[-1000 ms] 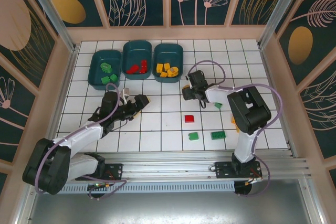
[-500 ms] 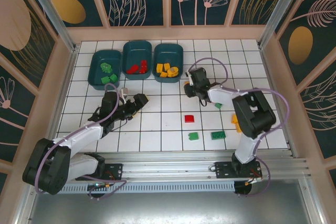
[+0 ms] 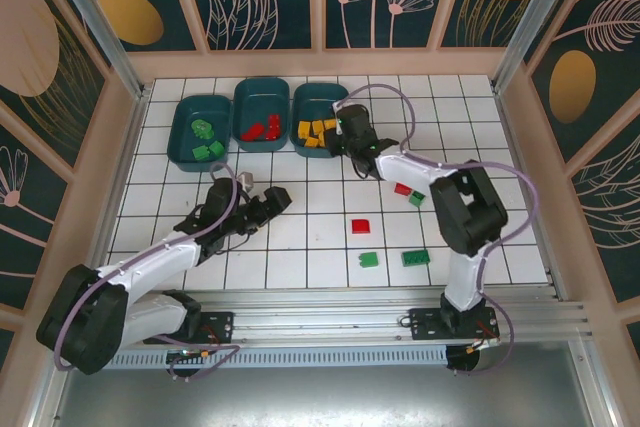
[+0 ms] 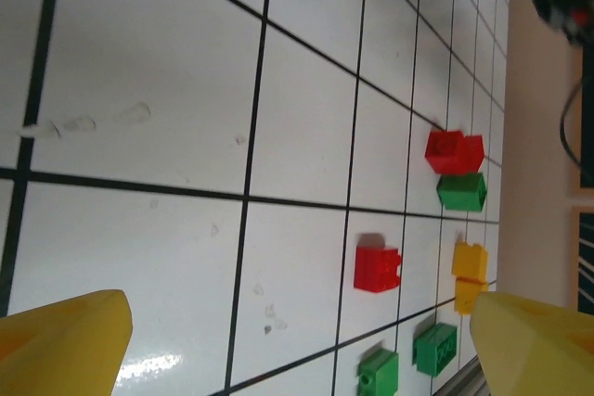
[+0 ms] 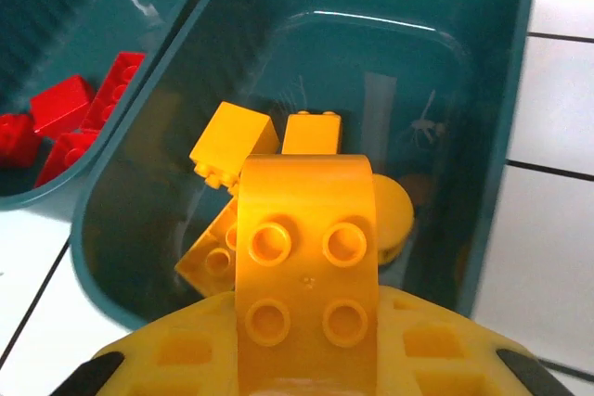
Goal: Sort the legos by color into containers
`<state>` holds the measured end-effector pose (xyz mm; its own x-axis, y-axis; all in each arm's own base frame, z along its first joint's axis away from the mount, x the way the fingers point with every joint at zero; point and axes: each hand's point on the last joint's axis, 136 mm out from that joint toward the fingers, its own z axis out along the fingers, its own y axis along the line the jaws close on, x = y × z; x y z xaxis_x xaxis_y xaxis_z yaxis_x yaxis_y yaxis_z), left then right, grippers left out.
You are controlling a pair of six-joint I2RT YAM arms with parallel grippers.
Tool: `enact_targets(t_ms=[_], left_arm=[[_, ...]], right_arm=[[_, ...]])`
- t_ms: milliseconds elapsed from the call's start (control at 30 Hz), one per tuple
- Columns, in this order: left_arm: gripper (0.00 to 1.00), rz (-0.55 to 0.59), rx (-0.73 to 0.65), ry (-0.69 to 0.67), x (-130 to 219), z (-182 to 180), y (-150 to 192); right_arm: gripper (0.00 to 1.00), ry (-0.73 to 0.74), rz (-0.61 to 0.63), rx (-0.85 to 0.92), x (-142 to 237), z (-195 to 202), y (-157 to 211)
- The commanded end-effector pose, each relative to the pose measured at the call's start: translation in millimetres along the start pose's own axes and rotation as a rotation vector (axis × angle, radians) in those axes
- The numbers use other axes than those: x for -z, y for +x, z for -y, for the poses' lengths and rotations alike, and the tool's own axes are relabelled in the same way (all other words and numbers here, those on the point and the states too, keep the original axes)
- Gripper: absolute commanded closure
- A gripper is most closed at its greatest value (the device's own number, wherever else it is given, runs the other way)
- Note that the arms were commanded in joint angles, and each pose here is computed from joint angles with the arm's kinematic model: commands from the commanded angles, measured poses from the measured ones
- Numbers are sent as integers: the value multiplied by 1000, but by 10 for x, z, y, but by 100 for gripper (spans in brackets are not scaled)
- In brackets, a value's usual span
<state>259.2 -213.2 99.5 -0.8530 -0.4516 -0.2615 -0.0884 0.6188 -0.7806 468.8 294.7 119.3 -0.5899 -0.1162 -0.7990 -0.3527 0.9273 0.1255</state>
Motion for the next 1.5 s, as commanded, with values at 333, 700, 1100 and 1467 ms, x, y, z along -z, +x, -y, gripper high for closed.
enact_targets(t_ms=[333, 700, 1100, 1467], left_arm=[[5, -28, -137, -13, -113, 287, 73], [10, -189, -393, -183, -989, 718, 744], [15, -263, -645, -503, -1450, 555, 1063], [23, -260, -611, -569, -1647, 482, 1161]], right_arm=[[42, 14, 149, -80, 464, -19, -600], [38, 288, 82, -266, 1250, 902, 498], [32, 407, 130, -470, 1947, 1738, 1070], [32, 365, 130, -478, 1966, 1739, 1151]])
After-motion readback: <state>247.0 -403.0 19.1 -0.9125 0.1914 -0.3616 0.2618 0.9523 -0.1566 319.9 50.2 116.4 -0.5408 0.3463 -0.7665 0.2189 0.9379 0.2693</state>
